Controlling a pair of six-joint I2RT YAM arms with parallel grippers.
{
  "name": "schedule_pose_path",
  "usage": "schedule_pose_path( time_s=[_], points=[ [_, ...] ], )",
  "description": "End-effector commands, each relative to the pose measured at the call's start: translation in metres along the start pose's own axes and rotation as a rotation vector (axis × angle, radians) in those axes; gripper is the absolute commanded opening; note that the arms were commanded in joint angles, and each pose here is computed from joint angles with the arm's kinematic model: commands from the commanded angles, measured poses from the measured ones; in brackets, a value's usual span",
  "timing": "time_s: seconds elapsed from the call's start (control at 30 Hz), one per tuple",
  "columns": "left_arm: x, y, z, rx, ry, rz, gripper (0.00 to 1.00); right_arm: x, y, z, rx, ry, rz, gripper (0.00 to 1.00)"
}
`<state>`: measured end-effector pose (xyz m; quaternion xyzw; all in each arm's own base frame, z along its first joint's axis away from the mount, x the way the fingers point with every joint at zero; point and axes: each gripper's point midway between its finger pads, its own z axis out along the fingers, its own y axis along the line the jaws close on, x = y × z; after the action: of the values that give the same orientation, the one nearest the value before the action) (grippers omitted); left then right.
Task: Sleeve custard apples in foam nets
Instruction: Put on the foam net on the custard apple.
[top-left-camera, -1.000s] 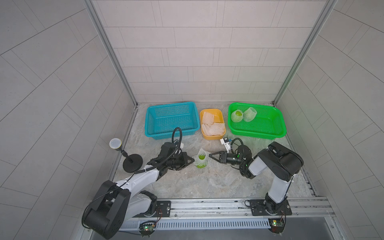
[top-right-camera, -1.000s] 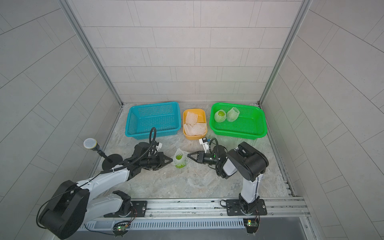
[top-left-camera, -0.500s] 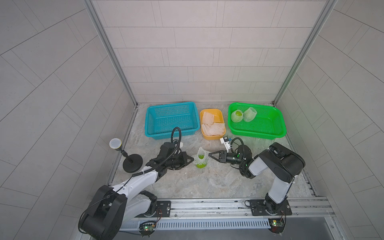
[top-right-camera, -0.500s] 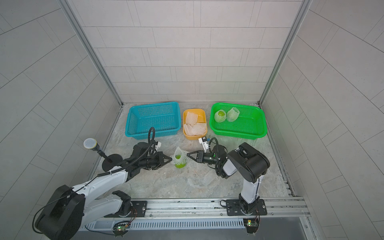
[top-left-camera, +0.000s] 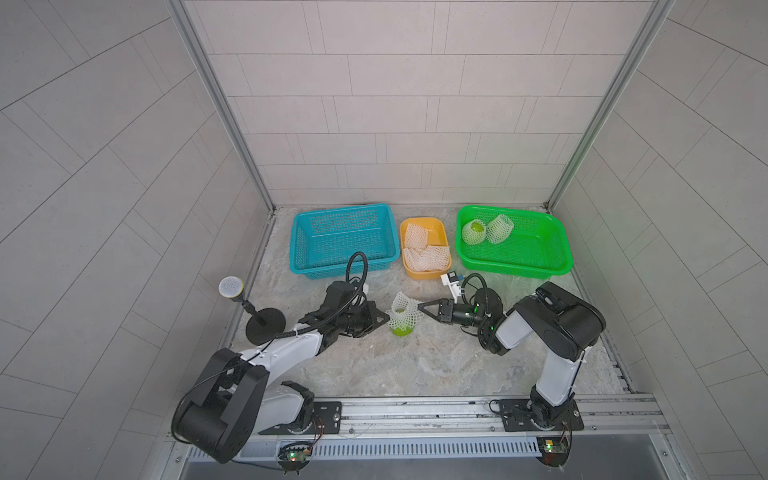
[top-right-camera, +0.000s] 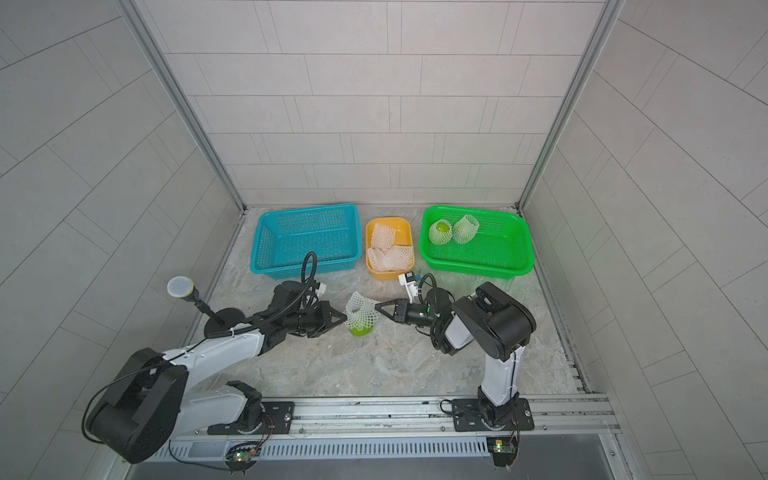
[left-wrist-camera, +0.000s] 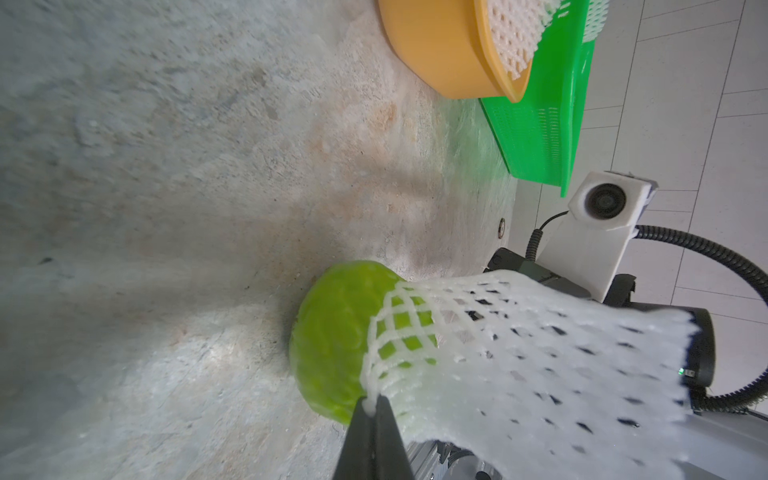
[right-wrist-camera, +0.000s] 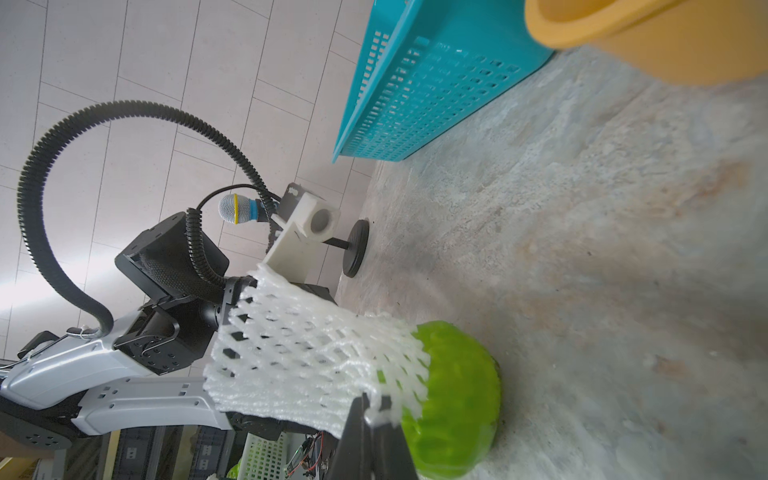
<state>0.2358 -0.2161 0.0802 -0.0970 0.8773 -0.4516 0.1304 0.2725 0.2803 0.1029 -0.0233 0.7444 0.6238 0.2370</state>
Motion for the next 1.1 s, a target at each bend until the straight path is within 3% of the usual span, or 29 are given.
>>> schedule_pose_path(
  time_s=[0.0,0.67,1.07],
  points=[
    [0.004,-0.004,-0.002,0.028,0.009,0.012,0.03,0.005,-0.001,-0.004,-0.006,0.005,-0.017,0.02],
    [0.023,0.02,0.0,-0.029,0.064,-0.027,0.03,0.034,-0.021,-0.007,0.038,0.074,0.019,0.03],
    [0.01,0.02,0.001,-0.061,0.019,-0.019,0.06,0.013,-0.019,0.004,0.027,0.032,0.035,0.03]
  ],
)
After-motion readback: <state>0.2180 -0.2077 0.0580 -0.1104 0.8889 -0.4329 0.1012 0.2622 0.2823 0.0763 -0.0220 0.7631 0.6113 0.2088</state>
